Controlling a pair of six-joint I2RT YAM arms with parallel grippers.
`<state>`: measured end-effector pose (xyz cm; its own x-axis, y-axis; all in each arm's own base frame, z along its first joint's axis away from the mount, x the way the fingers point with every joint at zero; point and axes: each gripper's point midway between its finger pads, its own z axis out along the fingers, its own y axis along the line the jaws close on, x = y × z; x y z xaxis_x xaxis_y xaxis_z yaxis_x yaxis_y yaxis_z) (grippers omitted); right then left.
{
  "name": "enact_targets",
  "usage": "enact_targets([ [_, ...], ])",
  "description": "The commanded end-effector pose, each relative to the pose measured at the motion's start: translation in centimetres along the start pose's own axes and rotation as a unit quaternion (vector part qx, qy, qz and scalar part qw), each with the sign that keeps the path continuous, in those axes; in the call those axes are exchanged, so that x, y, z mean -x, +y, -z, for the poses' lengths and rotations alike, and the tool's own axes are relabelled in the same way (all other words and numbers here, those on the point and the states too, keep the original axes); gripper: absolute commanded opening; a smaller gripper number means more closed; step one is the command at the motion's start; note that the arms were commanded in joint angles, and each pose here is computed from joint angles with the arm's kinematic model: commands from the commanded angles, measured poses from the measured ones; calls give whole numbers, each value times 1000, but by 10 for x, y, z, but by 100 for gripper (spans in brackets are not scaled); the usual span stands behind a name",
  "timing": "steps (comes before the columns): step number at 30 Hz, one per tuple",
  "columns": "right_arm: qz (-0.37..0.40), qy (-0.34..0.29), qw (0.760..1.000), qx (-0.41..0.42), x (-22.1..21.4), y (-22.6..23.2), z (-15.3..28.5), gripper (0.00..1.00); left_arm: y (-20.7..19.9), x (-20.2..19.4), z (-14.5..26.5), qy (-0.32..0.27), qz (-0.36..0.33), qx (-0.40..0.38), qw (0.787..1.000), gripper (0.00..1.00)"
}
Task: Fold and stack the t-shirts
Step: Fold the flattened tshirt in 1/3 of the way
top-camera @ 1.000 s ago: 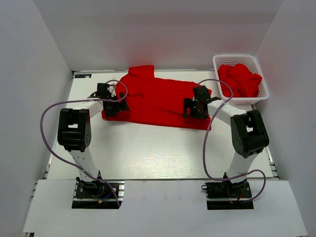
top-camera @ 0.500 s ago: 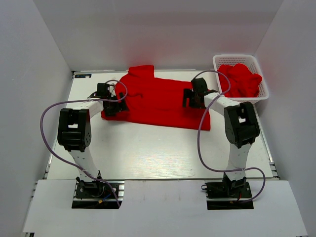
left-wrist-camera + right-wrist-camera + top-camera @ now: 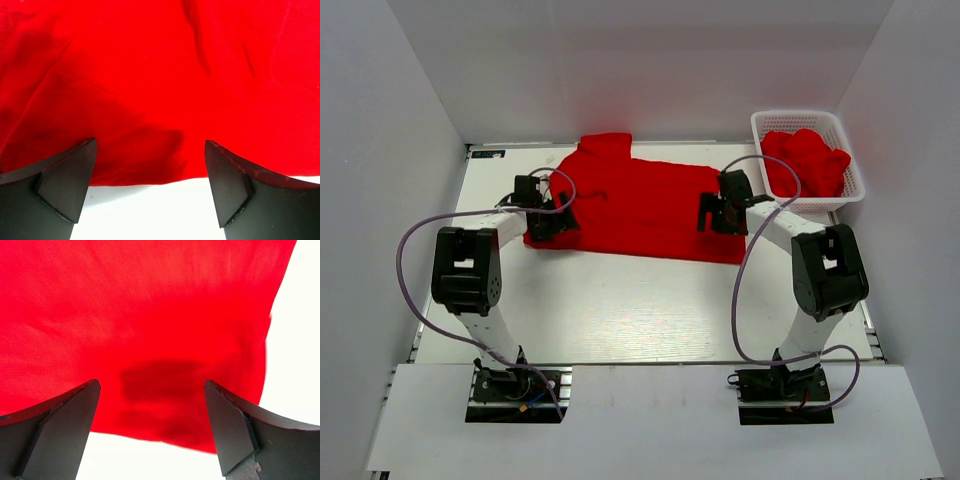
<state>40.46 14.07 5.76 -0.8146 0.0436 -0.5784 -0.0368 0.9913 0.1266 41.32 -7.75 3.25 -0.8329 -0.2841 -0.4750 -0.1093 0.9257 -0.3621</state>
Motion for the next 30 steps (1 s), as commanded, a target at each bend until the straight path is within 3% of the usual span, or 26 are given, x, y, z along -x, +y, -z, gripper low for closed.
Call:
enact_targets([
  [1, -19, 32, 999, 13, -31, 1, 1, 90, 20, -44, 11, 48, 36, 39, 997, 99],
  [9, -60, 101, 993, 19, -101, -8, 16, 90, 40, -109, 45, 92, 80, 83, 989, 99],
  [10, -65, 122, 990, 18, -129, -15, 23, 90, 41, -116, 50, 96, 90, 86, 988, 99],
  [12, -85, 117, 989, 21, -138, -14, 39, 90, 46, -137, 69, 107, 105, 103, 983, 99],
  [13, -96, 153, 983, 24, -169, -18, 44, 90, 47, -145, 74, 114, 118, 108, 980, 99],
  [19, -90, 150, 978, 110, -192, 0, 88, 90, 45, -195, 115, 170, 149, 126, 966, 99],
  [22, -56, 131, 982, 126, -185, 1, 104, 90, 26, -168, 128, 113, 103, 65, 986, 99],
  [23, -44, 107, 984, 134, -165, 6, 113, 90, 19, -154, 133, 89, 78, 45, 992, 99],
  [24, -17, 99, 986, 135, -159, 5, 116, 90, 8, -123, 143, 36, 59, 28, 997, 99],
  [26, 5, 70, 988, 138, -129, 9, 126, 90, -7, -70, 159, -41, 14, 19, 999, 99],
  [30, 58, 38, 987, 142, -95, 14, 131, 90, -15, 1, 173, -109, -68, 46, 991, 99],
])
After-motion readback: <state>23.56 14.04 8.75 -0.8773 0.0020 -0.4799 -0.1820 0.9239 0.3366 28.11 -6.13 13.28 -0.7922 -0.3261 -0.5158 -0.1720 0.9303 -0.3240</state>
